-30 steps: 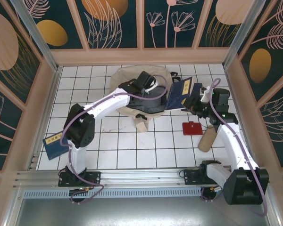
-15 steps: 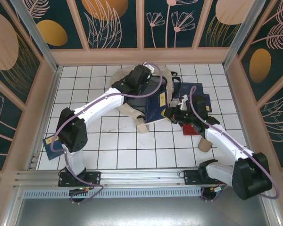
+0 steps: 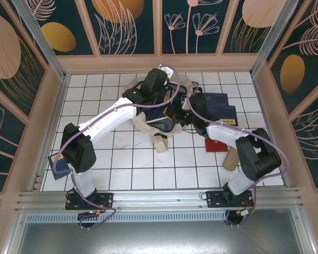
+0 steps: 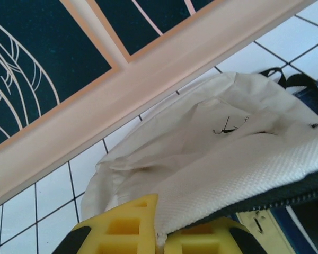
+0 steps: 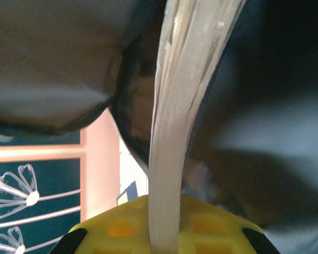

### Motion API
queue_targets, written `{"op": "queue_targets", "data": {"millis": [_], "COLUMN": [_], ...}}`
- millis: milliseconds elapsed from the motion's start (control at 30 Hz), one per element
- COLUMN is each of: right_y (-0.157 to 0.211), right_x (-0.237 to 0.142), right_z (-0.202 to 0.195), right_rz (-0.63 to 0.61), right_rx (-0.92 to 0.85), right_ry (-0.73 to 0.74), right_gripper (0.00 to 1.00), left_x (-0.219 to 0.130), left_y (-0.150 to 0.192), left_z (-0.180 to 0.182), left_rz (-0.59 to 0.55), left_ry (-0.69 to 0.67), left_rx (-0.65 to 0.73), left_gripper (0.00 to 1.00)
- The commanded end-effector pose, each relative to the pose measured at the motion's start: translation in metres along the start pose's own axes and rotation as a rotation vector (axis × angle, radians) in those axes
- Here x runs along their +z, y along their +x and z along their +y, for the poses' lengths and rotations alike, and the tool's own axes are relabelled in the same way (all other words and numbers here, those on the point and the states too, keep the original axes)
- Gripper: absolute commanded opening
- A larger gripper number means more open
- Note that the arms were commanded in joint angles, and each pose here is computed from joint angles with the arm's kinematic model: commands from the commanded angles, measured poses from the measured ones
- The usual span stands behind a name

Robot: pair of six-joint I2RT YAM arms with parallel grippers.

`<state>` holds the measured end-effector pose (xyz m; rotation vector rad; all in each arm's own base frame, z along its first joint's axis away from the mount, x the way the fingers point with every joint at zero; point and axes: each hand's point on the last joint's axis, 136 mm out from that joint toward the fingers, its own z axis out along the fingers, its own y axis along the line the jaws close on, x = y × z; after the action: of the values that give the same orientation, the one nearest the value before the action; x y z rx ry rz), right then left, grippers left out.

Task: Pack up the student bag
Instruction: Place the book in the student bag.

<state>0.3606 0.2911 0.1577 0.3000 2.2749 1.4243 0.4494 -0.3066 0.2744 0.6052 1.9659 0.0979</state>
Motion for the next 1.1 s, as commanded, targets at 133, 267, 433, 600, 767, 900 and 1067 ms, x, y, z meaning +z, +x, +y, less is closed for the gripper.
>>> {"op": "queue_targets", "data": {"millis": [133,267,433,600,767,900,1067], "right_y": [-0.058,-0.071,-0.08,-0.085,-0.103,-0.115,-0.125], "right_x": [0.03,0.046,0.063,0.083,0.087,0.102,0.111], "right_z": [0.031,0.025,0.011,0.001,-0.007,-0.008,-0.031], "right_rz": [-0.174,-0.193,-0.213,-0.21,-0.303,-0.322,-0.376], "right_rx": [-0.074,-0.07,-0.051,-0.052,-0.024,-0.001,0.062], "right_ry": [-0.121,-0.115,-0.104,-0.082,-0.068,-0.052,0.01], "right_gripper": [0.0,0.0,0.0,0.0,0.0,0.0,0.0], "left_x": [-0.015,-0.013,-0.01,-0.006,-0.001,0.002,0.003], "left_y": [-0.042,-0.039,-0.034,-0.026,-0.018,-0.012,-0.004], "left_z": [0.014,0.011,0.007,0.003,-0.002,-0.006,-0.007], "left_rz": [-0.095,-0.084,-0.064,-0.041,-0.022,-0.007,0.01], "left_ry": [-0.009,0.001,0.018,0.028,0.037,0.044,0.043], "left_rx": [-0.121,-0.117,-0.104,-0.1,-0.098,-0.092,-0.089], "left_gripper": [0.0,0.0,0.0,0.0,0.0,0.0,0.0]}}
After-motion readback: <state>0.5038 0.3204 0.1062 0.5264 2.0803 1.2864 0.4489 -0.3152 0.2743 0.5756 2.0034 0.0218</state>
